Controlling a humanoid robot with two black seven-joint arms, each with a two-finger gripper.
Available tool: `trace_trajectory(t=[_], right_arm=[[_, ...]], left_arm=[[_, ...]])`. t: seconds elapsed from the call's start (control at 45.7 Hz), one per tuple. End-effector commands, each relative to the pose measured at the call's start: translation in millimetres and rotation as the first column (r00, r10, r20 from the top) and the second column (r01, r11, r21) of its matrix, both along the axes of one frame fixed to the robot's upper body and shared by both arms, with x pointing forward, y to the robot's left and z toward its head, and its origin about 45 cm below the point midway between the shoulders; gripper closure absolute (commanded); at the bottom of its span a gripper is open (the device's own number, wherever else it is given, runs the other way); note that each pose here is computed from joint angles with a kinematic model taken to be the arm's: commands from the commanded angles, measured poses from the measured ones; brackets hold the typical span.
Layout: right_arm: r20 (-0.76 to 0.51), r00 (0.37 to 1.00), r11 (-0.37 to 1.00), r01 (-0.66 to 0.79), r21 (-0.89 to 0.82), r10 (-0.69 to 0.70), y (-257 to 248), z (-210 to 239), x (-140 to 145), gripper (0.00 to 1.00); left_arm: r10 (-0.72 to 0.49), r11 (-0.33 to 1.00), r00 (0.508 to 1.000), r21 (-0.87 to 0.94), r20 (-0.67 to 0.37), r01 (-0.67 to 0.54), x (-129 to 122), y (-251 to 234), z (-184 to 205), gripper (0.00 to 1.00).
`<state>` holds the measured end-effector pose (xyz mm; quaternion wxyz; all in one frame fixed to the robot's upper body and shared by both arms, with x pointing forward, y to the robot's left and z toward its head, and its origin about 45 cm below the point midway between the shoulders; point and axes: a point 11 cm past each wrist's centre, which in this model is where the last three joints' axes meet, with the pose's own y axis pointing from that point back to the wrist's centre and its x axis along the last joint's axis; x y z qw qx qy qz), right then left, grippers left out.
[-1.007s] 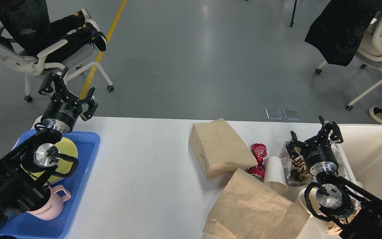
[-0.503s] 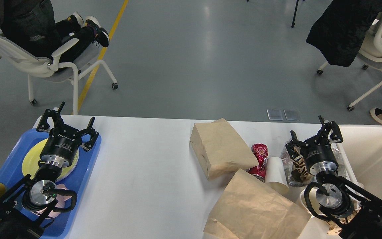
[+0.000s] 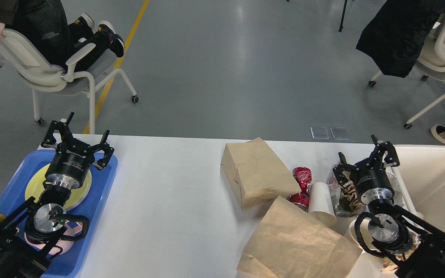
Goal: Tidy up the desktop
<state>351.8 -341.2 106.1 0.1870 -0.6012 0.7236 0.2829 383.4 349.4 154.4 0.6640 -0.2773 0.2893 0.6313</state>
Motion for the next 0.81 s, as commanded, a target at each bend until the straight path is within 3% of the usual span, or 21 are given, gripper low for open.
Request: trace_trajectory(t=[0.0, 0.175, 0.788], right_arm=[[0.002, 1.000, 1.000, 0.000, 0.000, 0.000, 0.1, 0.6, 0.6, 0.00], [0.002, 1.000, 1.000, 0.000, 0.000, 0.000, 0.1, 0.6, 0.6, 0.00], [0.000, 1.000, 1.000, 0.000, 0.000, 0.000, 0.0, 0.0, 0.0, 0.00]], left_arm=[[0.026, 1.000, 0.999, -0.011, 0.026, -0.026, 5.2, 6.0, 8.5, 0.04], [0.100, 0.994, 0.995, -0.052, 0.028, -0.099, 7.5, 19.3, 5.8, 0.04], [0.128, 0.985, 0.988, -0.127, 0.086, -0.117, 16.7, 17.4, 18.5, 0.04]])
